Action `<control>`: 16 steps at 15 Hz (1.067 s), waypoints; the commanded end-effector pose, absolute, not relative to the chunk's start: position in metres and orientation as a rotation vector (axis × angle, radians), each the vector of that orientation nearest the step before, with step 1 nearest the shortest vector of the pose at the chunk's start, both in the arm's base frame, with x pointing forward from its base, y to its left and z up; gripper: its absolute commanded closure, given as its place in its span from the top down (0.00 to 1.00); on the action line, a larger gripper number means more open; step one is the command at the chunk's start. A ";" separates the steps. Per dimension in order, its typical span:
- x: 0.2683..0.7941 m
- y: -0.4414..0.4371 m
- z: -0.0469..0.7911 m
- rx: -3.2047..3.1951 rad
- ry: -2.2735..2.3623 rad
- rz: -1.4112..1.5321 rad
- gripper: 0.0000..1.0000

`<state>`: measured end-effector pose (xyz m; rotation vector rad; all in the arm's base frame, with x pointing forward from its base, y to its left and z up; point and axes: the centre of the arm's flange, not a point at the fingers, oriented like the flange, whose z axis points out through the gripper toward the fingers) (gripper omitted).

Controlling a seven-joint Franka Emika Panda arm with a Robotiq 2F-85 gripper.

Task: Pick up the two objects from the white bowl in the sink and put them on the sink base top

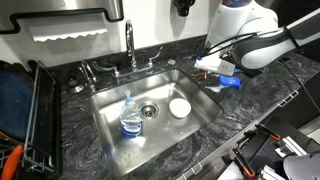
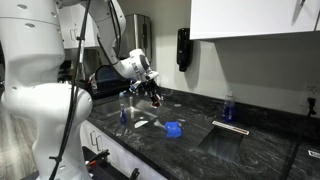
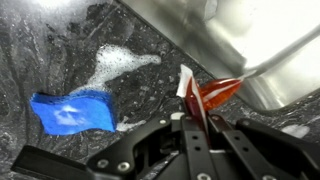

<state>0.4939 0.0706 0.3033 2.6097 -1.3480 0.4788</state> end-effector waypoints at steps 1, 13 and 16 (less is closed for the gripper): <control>0.488 0.050 0.279 2.586 -1.432 0.416 0.01; 0.499 -0.056 0.230 2.654 -1.601 0.482 0.52; 0.499 -0.065 0.233 2.691 -1.567 0.471 0.73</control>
